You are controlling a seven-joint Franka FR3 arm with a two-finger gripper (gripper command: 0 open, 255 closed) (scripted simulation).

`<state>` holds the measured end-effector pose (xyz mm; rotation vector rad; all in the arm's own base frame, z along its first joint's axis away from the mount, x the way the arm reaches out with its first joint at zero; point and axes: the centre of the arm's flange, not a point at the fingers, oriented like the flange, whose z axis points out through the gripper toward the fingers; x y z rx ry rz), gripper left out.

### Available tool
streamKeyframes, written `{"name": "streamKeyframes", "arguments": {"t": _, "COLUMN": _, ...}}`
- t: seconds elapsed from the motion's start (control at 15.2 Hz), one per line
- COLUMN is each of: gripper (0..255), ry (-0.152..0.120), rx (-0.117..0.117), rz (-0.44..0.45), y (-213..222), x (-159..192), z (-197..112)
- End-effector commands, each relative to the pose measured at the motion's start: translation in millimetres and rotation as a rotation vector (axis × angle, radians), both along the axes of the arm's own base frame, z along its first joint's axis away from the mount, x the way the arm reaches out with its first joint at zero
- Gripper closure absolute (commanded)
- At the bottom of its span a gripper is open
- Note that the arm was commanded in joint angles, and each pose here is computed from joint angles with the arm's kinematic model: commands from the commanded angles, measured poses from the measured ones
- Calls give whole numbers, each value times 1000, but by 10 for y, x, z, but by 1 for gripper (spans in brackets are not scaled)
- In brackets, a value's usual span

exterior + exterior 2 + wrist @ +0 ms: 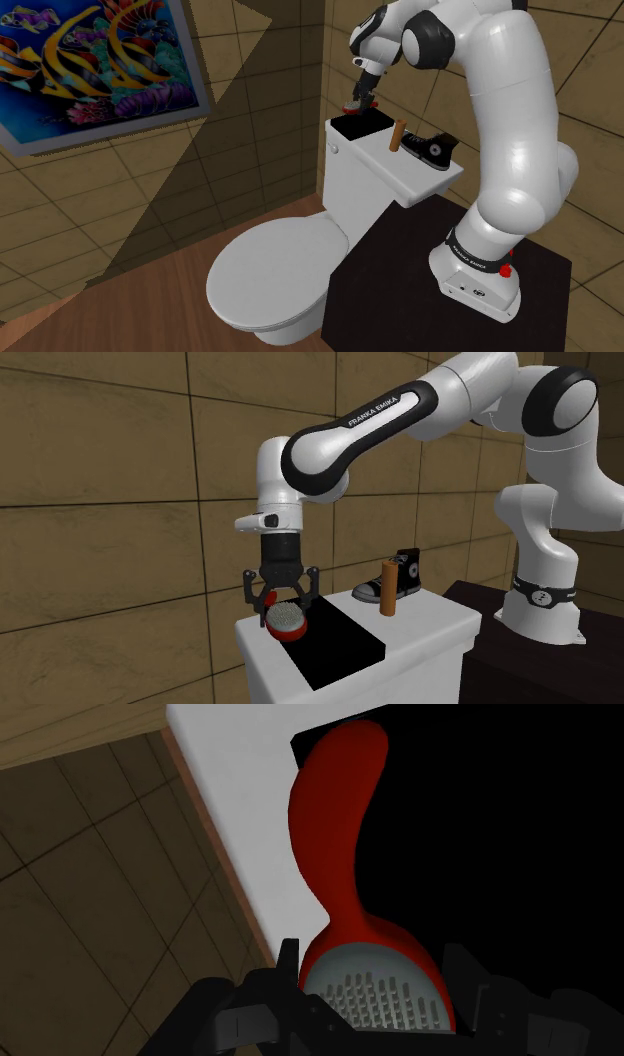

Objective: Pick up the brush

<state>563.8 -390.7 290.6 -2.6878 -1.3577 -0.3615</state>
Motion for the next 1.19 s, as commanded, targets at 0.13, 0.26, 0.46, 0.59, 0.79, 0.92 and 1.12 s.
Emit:
{"name": "streamKeyframes", "arguments": {"t": 0.13, "gripper": 255, "ry": 1, "rx": 1, "rz": 1, "y": 6, "x": -11, "z": 106}}
{"name": "streamKeyframes", "arguments": {"t": 0.26, "gripper": 255, "ry": 1, "rx": 1, "rz": 1, "y": 6, "x": -11, "z": 212}}
{"name": "streamKeyframes", "arguments": {"t": 0.46, "gripper": 255, "ry": 1, "rx": 1, "rz": 1, "y": 6, "x": -11, "z": 370}}
{"name": "streamKeyframes", "arguments": {"t": 0.59, "gripper": 255, "ry": 1, "rx": 1, "rz": 1, "y": 6, "x": -11, "z": 476}}
{"name": "streamKeyframes", "arguments": {"t": 0.79, "gripper": 255, "ry": 1, "rx": 1, "rz": 1, "y": 6, "x": -11, "z": 634}}
{"name": "streamKeyframes", "arguments": {"t": 0.92, "gripper": 255, "ry": 1, "rx": 1, "rz": 1, "y": 6, "x": -11, "z": 740}}
{"name": "streamKeyframes", "arguments": {"t": 1.12, "gripper": 255, "ry": 1, "rx": 1, "rz": 1, "y": 6, "x": -11, "z": 800}}
